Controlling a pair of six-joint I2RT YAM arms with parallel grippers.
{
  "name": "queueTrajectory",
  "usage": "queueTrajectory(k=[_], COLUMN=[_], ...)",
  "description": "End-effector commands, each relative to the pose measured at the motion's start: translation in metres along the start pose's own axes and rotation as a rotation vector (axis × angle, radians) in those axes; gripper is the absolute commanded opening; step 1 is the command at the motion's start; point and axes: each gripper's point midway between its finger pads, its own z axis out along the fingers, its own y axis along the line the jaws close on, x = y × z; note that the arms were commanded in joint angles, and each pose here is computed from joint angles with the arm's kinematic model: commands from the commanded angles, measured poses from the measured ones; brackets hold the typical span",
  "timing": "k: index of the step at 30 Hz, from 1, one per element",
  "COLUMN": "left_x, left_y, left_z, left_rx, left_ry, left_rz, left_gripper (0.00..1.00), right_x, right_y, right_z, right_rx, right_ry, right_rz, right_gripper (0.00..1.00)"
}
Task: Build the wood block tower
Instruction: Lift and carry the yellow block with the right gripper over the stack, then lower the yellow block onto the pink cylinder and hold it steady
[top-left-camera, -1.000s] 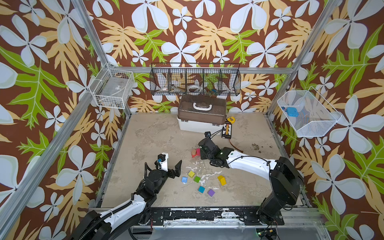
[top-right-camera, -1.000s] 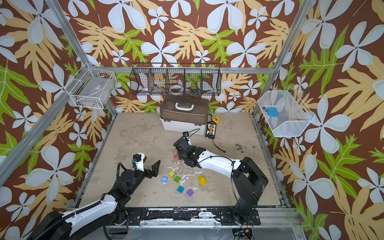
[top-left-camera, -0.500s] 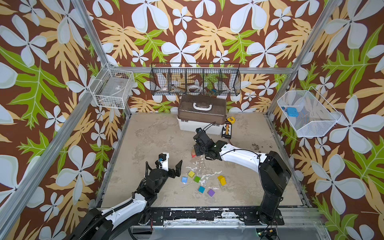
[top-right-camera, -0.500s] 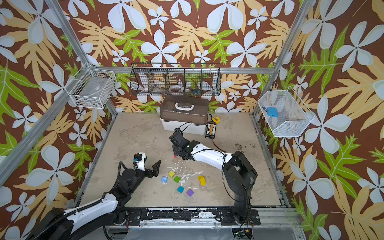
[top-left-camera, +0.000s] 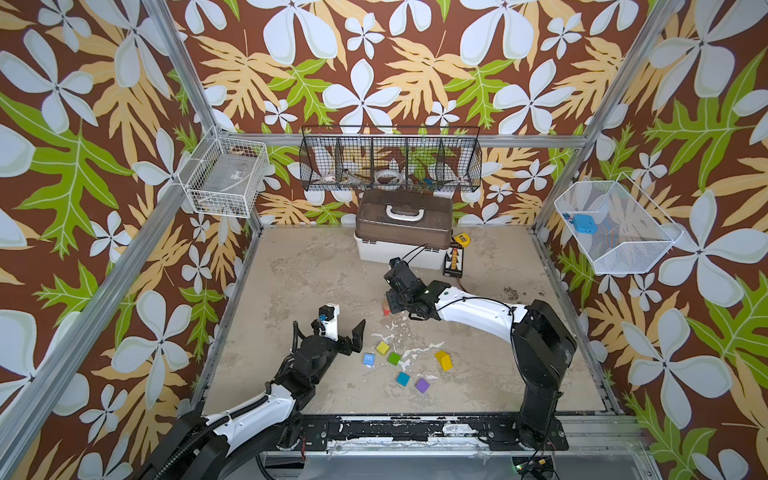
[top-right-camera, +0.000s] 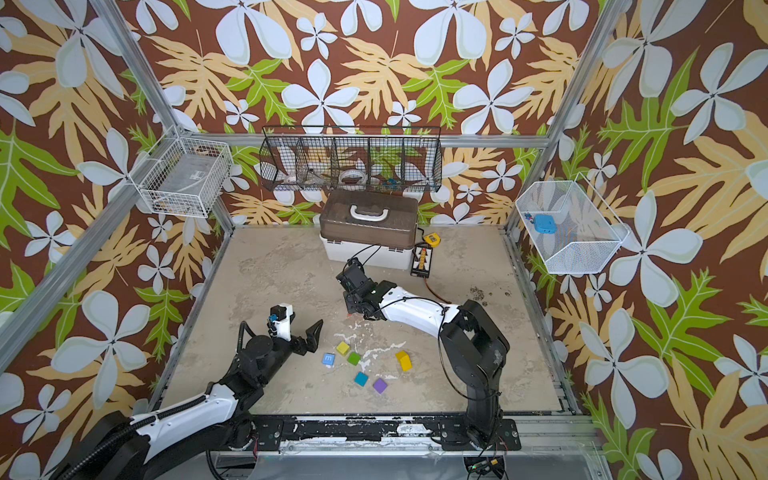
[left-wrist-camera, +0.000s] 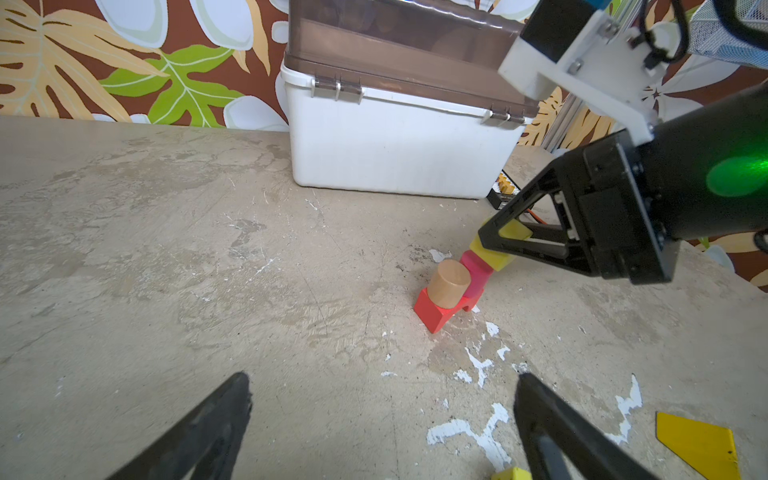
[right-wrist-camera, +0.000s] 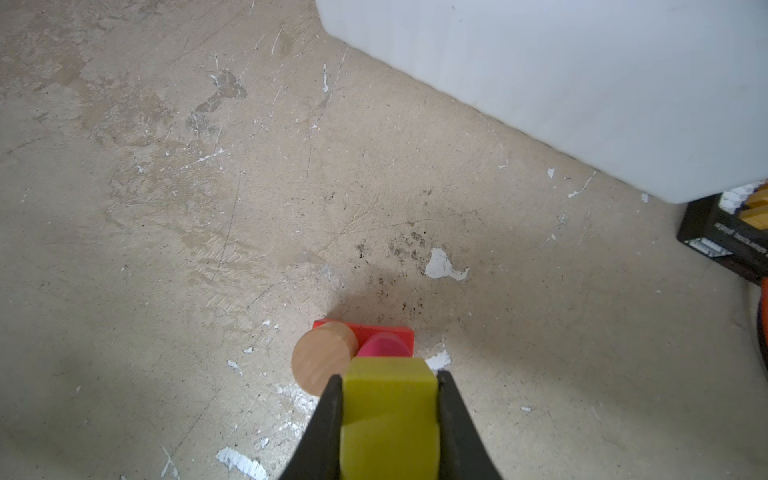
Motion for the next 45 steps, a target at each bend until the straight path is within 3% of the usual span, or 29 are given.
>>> queueTrajectory(k=[1,45], left_x=[-0.008,-0.003], left_y=[-0.001,-0.001], left_z=[0.001,0.009], left_rx=[0.001,-0.013], left_ry=[-0.026,0.016], left_rz=[-0.005,-0.001], left_gripper=[1.00,1.00], right_x=[-0.001,0.001], right_y=[-0.001,0.000], right_z=[0.001,0.015], right_rx=[0.013,0.047], right_ry=[0.000,0.031], right_rz=[0.016,0.059], right_gripper=[0.12,0.12])
